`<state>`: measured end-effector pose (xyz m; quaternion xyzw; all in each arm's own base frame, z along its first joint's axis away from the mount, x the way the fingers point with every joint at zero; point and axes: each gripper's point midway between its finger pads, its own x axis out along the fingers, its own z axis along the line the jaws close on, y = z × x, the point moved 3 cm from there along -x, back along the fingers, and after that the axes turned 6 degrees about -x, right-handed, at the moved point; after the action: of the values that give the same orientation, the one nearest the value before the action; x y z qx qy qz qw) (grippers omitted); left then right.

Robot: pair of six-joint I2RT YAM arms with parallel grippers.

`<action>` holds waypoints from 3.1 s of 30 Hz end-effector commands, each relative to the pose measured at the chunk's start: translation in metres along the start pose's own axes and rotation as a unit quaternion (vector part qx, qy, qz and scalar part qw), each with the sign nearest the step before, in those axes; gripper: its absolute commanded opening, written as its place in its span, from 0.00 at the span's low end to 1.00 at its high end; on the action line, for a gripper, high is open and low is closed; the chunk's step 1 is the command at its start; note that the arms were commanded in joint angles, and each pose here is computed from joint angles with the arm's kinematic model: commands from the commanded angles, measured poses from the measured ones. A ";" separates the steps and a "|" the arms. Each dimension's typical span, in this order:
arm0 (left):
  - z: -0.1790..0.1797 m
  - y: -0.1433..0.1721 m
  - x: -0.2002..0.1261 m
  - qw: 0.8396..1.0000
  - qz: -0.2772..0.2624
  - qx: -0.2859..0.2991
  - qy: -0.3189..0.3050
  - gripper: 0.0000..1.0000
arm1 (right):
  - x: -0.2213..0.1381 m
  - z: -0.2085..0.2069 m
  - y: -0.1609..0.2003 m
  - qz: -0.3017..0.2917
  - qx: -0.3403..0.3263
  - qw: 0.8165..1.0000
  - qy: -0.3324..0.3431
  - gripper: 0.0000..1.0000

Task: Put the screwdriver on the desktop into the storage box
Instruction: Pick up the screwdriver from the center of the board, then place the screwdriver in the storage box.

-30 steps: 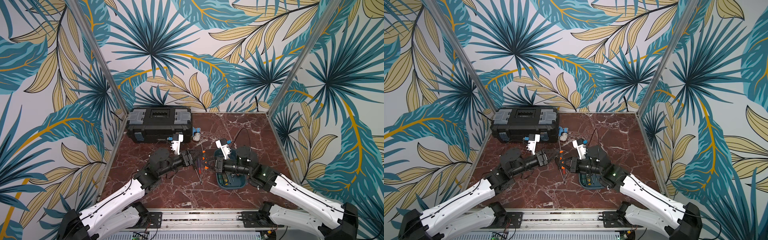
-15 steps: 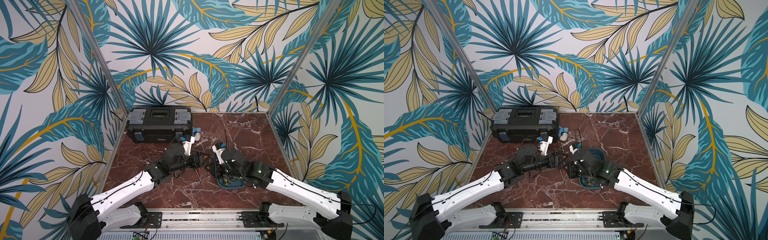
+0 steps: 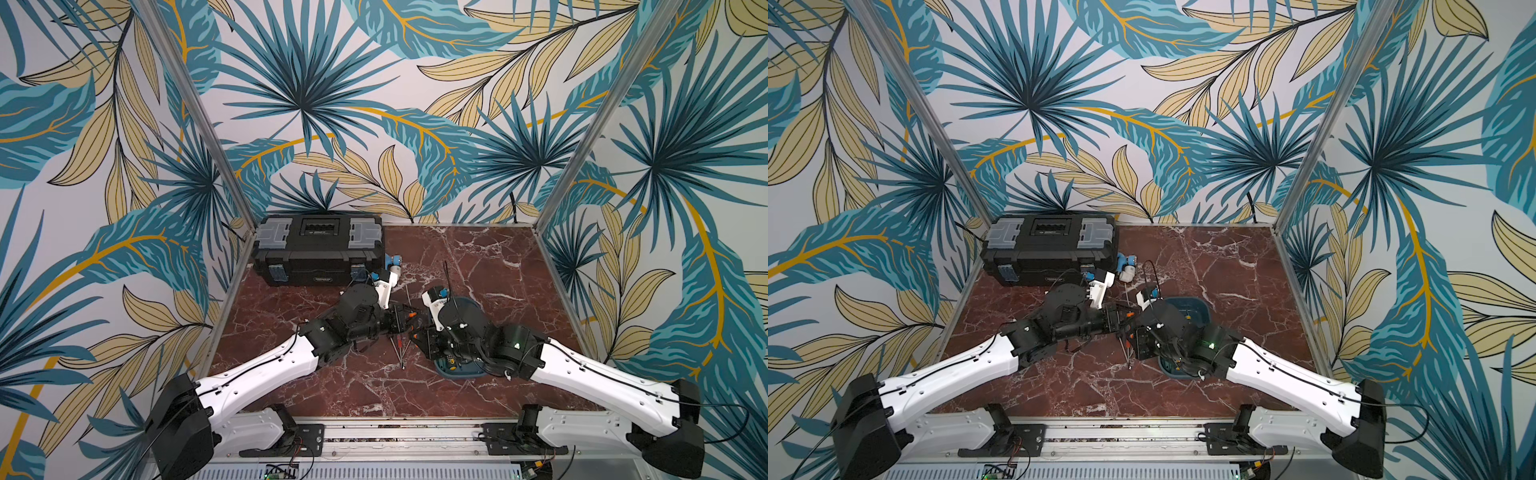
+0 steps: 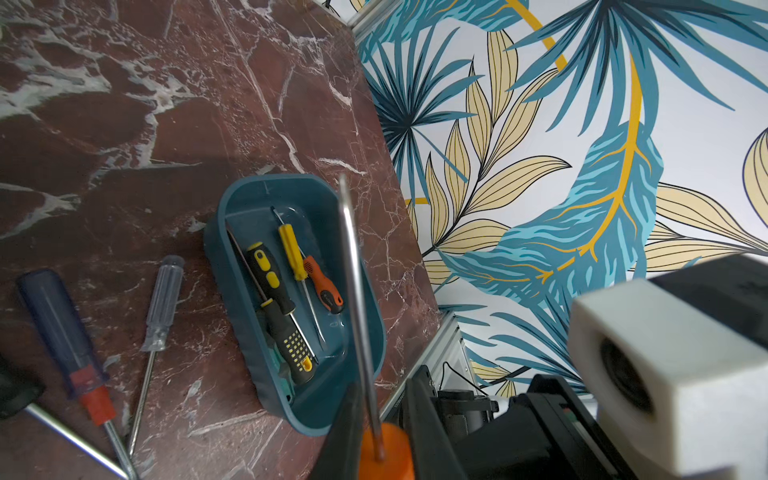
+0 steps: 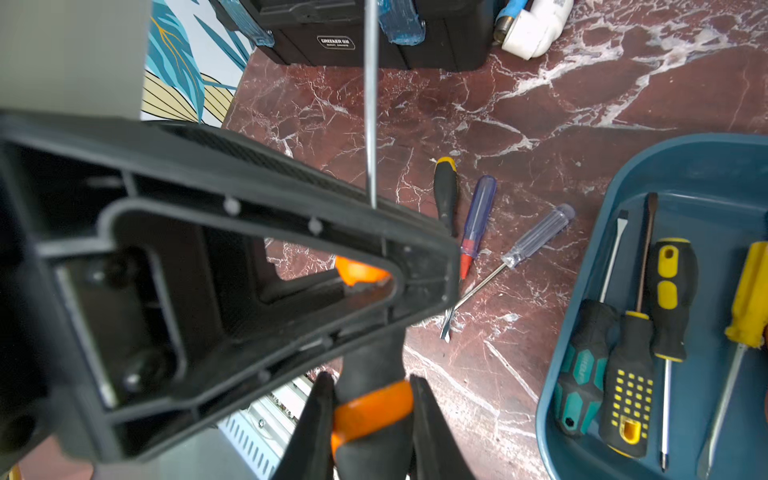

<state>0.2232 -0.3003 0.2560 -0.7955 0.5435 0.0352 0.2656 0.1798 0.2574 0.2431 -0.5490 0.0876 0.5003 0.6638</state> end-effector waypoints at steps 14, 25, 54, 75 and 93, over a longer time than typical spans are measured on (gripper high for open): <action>-0.029 -0.014 -0.027 0.989 -0.002 0.032 0.148 0.00 | -0.015 -0.001 0.004 -0.021 0.109 0.979 -0.174 0.66; -0.036 -0.003 -0.028 0.979 0.029 0.047 0.197 0.00 | -0.027 -0.002 -0.016 -0.071 0.128 0.965 -0.218 0.53; -0.015 -0.010 -0.015 0.989 0.008 0.024 0.146 0.11 | -0.018 -0.008 -0.013 -0.043 0.123 0.973 -0.192 0.02; 0.102 -0.021 -0.042 0.965 -0.060 0.032 -0.253 0.78 | -0.012 -0.147 0.052 0.118 0.054 0.945 0.300 0.01; 0.125 -0.013 -0.023 0.958 -0.024 0.030 -0.283 0.72 | -0.006 -0.158 0.059 0.145 0.046 0.931 0.331 0.50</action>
<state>0.2459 -0.2144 0.1464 -0.7525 0.4312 0.2537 0.4283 0.2046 0.1245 0.1506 -0.6324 0.3930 0.3766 0.5512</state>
